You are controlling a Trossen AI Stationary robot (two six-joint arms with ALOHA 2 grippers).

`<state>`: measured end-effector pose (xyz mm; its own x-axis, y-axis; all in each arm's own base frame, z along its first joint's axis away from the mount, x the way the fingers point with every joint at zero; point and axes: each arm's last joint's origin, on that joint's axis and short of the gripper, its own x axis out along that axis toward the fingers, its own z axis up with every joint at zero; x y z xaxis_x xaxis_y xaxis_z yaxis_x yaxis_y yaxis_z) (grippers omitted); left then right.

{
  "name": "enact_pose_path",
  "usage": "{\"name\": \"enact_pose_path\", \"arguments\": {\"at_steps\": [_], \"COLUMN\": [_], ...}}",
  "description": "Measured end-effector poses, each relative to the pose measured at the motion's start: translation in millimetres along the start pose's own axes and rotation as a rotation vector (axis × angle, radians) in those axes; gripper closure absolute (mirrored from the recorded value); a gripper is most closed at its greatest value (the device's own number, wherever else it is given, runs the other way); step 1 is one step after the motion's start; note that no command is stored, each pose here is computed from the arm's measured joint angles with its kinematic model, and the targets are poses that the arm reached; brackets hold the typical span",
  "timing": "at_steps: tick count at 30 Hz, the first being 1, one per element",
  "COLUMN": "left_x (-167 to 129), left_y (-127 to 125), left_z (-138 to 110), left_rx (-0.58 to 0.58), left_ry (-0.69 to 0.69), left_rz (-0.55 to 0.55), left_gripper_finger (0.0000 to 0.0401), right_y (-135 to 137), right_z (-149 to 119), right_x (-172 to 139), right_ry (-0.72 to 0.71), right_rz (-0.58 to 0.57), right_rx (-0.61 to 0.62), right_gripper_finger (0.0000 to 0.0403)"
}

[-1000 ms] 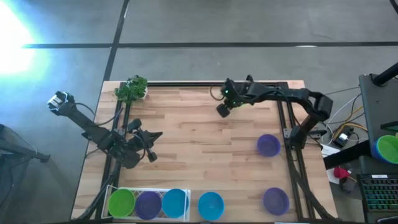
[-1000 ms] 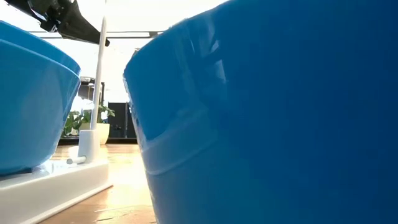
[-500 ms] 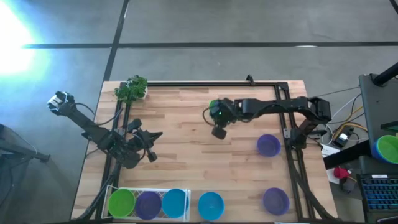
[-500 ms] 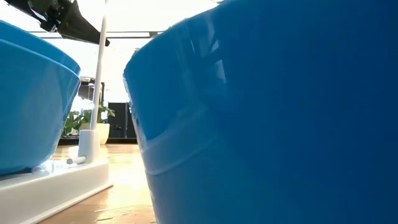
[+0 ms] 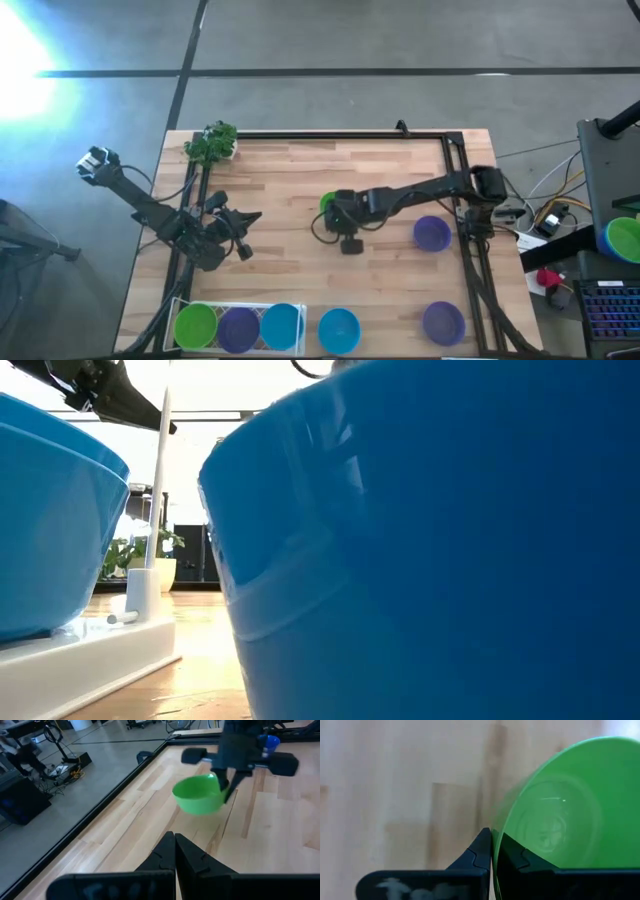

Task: Pick & Place Mini bowls
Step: Stack the green bowl on the green bowl on the shelf

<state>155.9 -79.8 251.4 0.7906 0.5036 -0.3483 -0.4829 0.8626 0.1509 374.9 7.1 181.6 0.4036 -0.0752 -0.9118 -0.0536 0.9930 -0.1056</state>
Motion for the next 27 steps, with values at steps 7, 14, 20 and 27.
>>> {"name": "enact_pose_path", "arguments": {"at_steps": [7,14,20,27], "left_x": [0,0,0,0], "left_y": [0,0,0,0], "left_z": [0,0,0,0], "left_rx": [0.001,0.001,0.0,0.001], "left_ry": [0.0,0.0,0.0,0.0], "left_rz": [0.0,0.0,0.0,0.0], "left_gripper_finger": [0.0401,0.0401,0.0401,0.0401], "right_y": [13,15,15,15], "right_z": [6,12,16,16], "right_x": [19,40,43,41], "right_ry": [0.033,0.074,0.086,0.084], "right_rz": [0.067,0.108,0.108,0.108], "right_rx": [-0.08,-0.143,-0.148,-0.168], "right_gripper_finger": [0.0394,0.0394,0.0394,0.0378]}}
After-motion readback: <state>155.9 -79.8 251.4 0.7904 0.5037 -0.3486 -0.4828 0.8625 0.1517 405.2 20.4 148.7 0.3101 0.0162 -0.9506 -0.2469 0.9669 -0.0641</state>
